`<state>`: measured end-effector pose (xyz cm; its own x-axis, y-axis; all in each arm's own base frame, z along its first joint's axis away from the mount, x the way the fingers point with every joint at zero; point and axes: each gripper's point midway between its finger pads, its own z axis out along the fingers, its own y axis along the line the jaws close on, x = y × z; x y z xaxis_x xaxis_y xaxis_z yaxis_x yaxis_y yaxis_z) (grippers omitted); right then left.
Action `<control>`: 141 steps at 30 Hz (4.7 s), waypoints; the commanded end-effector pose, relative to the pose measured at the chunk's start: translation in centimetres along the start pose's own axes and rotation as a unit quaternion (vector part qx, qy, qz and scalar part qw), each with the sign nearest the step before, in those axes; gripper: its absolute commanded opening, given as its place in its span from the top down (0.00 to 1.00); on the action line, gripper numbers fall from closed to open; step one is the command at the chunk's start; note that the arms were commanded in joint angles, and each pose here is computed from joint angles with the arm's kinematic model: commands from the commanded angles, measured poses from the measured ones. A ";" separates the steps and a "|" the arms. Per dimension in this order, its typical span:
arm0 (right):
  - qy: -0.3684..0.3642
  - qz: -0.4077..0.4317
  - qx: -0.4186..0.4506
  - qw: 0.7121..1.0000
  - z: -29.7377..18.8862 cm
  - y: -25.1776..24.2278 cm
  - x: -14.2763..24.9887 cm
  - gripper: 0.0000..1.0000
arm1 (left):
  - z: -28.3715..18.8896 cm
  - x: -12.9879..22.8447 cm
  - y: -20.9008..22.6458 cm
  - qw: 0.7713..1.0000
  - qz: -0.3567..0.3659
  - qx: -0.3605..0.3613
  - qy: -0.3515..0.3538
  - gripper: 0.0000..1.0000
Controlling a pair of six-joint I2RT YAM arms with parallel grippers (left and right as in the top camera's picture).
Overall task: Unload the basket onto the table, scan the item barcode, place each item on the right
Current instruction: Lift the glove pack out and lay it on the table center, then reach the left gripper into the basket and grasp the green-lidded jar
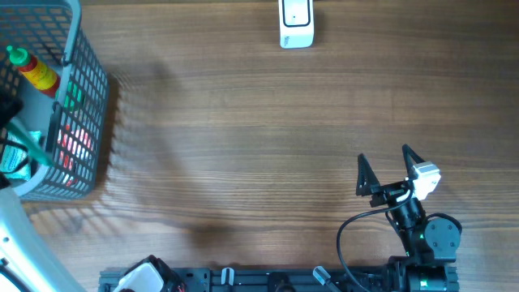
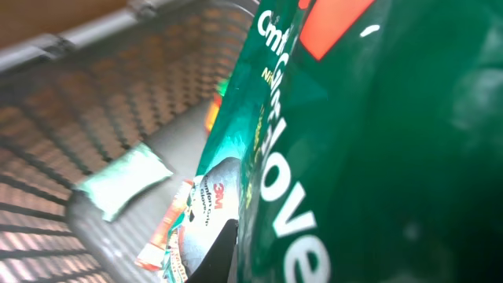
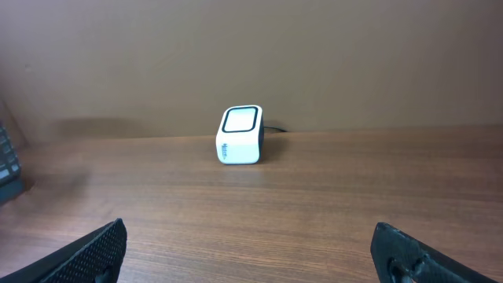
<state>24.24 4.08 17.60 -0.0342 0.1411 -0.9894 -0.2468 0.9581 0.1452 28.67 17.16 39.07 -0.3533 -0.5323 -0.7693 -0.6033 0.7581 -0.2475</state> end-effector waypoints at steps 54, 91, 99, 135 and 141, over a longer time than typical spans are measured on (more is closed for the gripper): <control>-0.004 0.005 0.003 1.000 0.0 -0.1 -0.1 0.00 | 13.1 39.3 -15.6 0.887 0.297 -0.159 0.316 0.76; -0.004 0.004 0.003 1.000 0.0 -0.1 -0.1 0.00 | 5.0 3.2 -7.0 0.997 -0.053 -0.035 0.054 0.00; -0.004 0.005 0.003 1.000 0.0 -0.1 -0.1 0.00 | 9.9 -0.2 1.8 0.980 -0.182 -0.040 0.064 0.00; -0.004 0.004 0.003 1.000 0.0 -0.1 -0.1 0.00 | 32.7 16.0 3.2 0.939 -0.151 -0.096 0.293 0.00; -0.004 0.005 0.003 1.000 0.0 -0.1 -0.1 0.00 | 33.5 17.0 3.6 0.935 -0.151 -0.102 0.303 0.00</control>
<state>24.24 4.08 17.60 -0.0341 0.1408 -0.9895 -0.2468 0.9582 0.1448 44.34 23.08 6.24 -0.4374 -0.8779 -0.1949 -0.8446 0.4755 -0.2462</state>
